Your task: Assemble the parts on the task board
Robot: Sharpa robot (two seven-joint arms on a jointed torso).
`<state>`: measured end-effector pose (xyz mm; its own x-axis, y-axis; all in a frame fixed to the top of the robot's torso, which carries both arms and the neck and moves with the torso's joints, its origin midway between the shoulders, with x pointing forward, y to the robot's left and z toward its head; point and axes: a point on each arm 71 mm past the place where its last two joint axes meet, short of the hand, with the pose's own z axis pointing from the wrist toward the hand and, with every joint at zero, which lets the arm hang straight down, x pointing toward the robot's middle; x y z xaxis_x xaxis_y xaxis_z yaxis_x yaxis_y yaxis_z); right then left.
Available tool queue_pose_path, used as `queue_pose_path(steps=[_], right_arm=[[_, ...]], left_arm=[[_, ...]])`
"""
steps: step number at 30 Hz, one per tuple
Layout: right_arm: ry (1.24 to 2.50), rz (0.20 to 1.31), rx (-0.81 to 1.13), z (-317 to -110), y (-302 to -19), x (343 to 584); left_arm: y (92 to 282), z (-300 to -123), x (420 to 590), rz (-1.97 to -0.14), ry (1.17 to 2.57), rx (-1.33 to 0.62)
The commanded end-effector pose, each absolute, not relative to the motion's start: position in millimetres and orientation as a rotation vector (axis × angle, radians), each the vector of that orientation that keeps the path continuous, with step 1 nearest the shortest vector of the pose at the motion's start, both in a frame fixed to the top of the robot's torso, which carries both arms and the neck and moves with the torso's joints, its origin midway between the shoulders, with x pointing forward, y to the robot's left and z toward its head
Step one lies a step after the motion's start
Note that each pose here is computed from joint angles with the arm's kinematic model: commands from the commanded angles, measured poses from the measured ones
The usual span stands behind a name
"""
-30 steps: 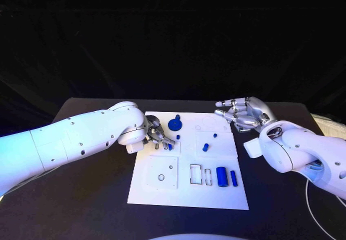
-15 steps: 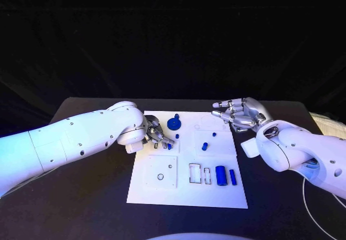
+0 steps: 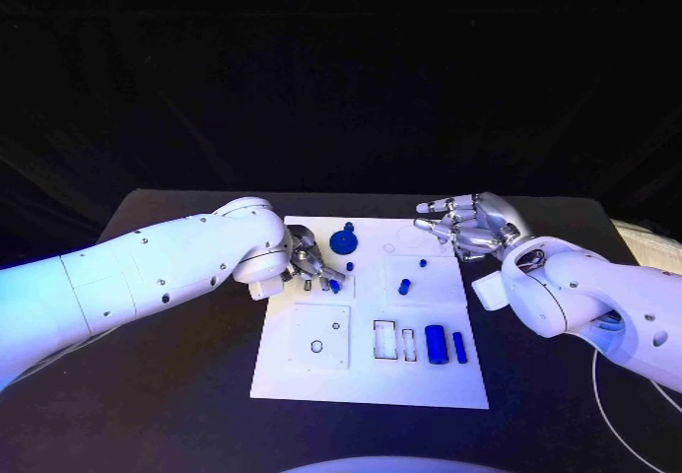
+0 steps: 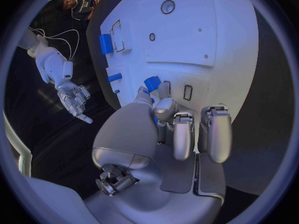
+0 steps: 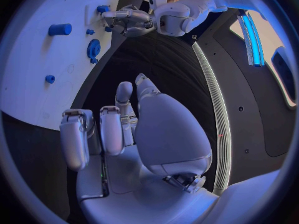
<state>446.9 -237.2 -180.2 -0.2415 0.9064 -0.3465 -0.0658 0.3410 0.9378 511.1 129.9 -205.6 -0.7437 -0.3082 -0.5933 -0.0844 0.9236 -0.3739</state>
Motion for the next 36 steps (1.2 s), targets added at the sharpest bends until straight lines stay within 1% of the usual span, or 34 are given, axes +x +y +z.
queue_pose_path(steps=[1, 36], right_arm=[[1.537, 1.135, 0.782, -181.5, -235.0, 446.2], [1.555, 1.133, 0.79, -188.1, -234.1, 446.3]], left_arm=[[128.5, -206.6, 511.1, -0.418, 2.407, -0.258], [124.5, -207.1, 507.2, -0.431, 2.411, -0.247]])
